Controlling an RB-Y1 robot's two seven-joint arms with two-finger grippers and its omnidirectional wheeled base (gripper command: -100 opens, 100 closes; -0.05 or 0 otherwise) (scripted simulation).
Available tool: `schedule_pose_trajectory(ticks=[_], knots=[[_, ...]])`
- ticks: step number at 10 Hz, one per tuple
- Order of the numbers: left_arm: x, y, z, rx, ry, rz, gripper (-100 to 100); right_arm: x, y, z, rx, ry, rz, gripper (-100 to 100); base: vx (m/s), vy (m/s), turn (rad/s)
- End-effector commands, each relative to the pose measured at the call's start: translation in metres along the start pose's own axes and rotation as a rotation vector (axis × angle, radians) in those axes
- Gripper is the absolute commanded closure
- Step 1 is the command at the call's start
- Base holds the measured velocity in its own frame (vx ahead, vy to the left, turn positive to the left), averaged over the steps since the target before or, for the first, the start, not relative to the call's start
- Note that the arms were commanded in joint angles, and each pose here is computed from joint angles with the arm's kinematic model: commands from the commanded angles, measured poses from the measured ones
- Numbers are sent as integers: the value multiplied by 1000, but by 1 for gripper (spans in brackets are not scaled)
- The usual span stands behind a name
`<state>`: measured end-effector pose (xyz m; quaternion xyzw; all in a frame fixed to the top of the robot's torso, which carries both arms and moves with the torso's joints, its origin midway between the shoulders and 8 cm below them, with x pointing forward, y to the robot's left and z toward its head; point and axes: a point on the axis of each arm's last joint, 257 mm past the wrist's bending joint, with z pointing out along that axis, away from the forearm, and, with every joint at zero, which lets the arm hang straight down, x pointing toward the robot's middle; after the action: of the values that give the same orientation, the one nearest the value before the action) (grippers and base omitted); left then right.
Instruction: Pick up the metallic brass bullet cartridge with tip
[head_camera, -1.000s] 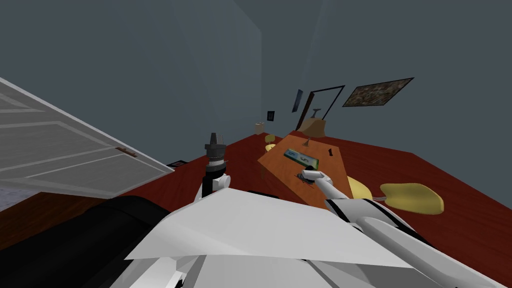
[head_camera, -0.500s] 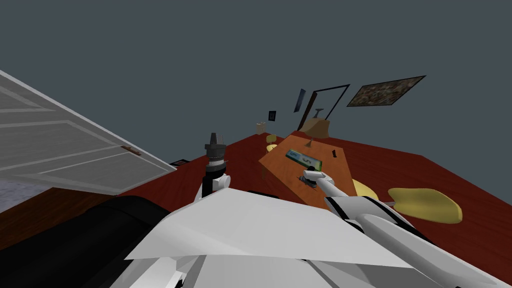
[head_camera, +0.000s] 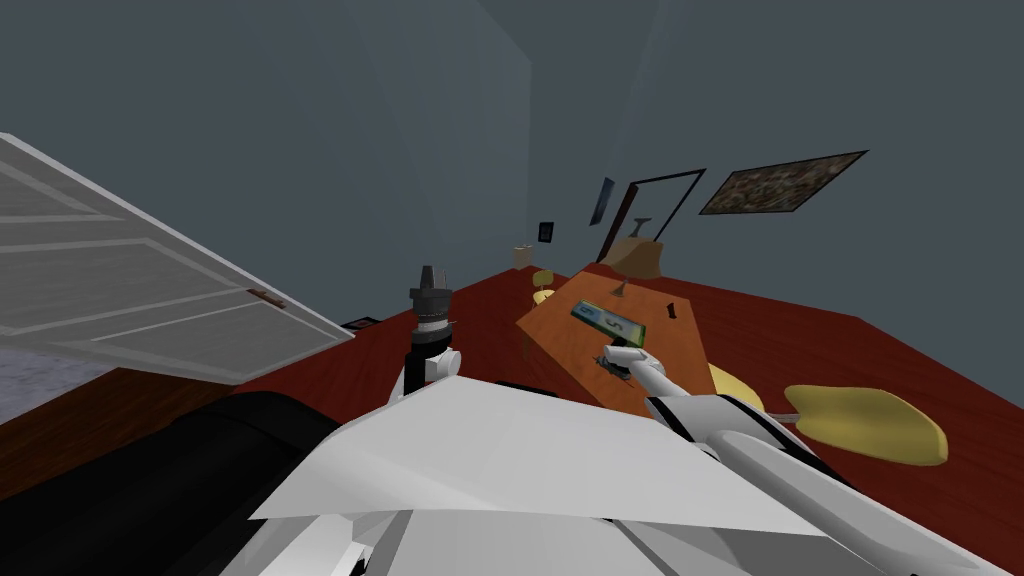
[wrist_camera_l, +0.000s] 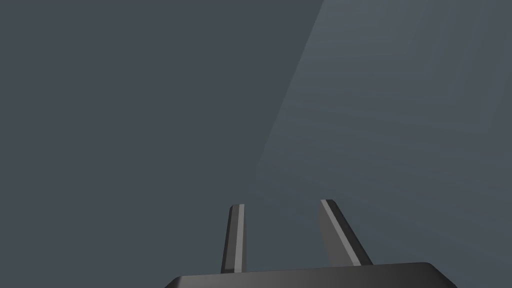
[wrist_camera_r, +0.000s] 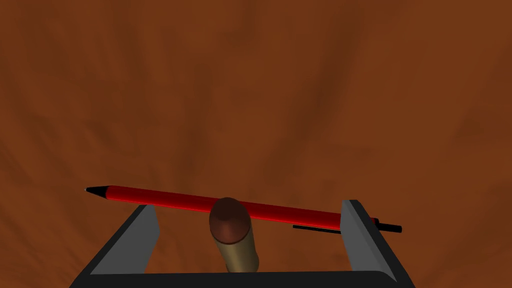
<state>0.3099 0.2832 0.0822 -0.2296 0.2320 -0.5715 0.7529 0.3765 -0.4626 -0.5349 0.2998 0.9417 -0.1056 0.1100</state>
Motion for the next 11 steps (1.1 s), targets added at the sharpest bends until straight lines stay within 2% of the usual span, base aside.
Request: schedule_pose_trajectory(ticks=[1,5,6,7,10,11], knots=[[0,0,0,0,0,0,0,0,0,0,0,0,0,100,0,0,0],[0,0,0,0,0,0,0,-1,0,0,1,-1,0,100,0,-1,-5],[0,0,0,0,0,0,0,-1,0,0,1,-1,0,0,0,0,0],[0,0,0,0,0,0,0,-12,-1,-8,-2,-2,-7,100,-31,56,-67],[0,0,0,0,0,0,0,-16,-2,-9,-3,-4,-7,100,-24,45,-27],[0,0,0,0,0,0,0,-16,-2,-10,-3,-3,-8,0,0,0,0]])
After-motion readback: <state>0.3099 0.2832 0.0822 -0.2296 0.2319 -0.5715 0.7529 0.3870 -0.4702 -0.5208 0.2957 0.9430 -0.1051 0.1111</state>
